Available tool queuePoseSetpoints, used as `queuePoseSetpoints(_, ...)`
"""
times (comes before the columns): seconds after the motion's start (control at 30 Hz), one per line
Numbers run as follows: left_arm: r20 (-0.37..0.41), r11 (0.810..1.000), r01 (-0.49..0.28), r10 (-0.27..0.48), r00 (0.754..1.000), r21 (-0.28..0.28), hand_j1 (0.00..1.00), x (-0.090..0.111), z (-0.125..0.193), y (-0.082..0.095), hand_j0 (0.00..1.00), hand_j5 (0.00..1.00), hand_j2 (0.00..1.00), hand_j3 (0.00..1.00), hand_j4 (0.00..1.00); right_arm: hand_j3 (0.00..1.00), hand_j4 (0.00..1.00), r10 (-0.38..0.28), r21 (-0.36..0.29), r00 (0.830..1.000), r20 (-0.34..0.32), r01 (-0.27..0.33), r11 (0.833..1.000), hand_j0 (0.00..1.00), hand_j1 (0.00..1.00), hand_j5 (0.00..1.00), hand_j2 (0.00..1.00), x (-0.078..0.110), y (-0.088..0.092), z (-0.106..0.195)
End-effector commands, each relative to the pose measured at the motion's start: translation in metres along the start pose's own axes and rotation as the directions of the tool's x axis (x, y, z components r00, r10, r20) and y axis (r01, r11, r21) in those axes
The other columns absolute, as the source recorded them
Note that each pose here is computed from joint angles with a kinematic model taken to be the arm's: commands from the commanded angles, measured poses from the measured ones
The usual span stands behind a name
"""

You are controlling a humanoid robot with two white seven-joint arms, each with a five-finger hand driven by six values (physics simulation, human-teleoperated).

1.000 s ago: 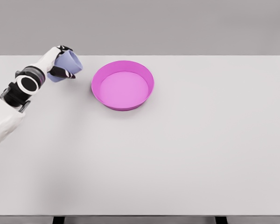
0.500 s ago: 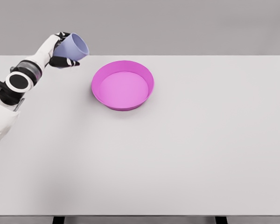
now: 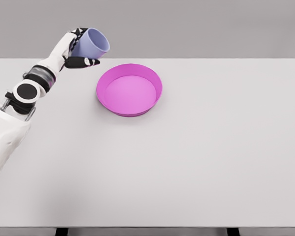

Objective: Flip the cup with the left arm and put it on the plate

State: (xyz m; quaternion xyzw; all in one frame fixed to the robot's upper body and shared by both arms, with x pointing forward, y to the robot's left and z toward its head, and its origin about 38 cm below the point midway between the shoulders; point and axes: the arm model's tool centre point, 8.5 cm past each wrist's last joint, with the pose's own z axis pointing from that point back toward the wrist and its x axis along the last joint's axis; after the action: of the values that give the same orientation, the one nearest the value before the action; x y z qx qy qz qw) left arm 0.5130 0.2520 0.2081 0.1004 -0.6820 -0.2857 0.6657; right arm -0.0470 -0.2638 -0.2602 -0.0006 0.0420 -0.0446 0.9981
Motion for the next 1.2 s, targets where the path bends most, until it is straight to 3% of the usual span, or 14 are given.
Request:
queuePoseSetpoints(0.0,0.044,0.999,-0.031,0.031,0.999,0.009,0.75,0.007,-0.001,0.002,0.75,0.75,0.75,0.75,0.75,1.00,1.00,0.000,0.000,1.000,-0.001,0.000,1.000,1.00,1.00,1.00,1.00,0.000,0.000,0.000)
queuePoseSetpoints(0.13,0.073,0.997,-0.081,0.082,0.994,-0.011,0.75,0.010,-0.002,-0.008,0.75,0.75,0.75,0.75,0.75,1.00,1.00,0.000,0.000,1.000,-0.001,0.000,1.000,1.00,1.00,1.00,1.00,0.000,0.000,0.000)
queuePoseSetpoints(0.33,0.131,0.975,-0.215,0.220,0.967,-0.056,0.76,0.016,-0.001,-0.019,0.76,0.76,0.76,0.76,0.76,1.00,1.00,0.000,0.000,1.000,0.001,0.000,1.000,1.00,1.00,1.00,1.00,0.000,0.000,0.000)
queuePoseSetpoints(0.73,0.160,0.944,-0.314,0.327,0.932,-0.099,0.77,0.016,0.009,-0.037,0.77,0.77,0.77,0.77,0.77,1.00,1.00,0.000,0.000,1.000,-0.001,0.000,1.000,1.00,1.00,1.00,1.00,0.000,0.000,0.000)
queuePoseSetpoints(1.17,0.183,0.893,-0.429,0.448,0.875,-0.135,0.78,0.015,0.014,-0.060,0.78,0.78,0.78,0.78,0.78,1.00,1.00,0.000,0.000,1.000,0.000,0.000,1.000,1.00,1.00,1.00,1.00,0.000,0.000,0.000)
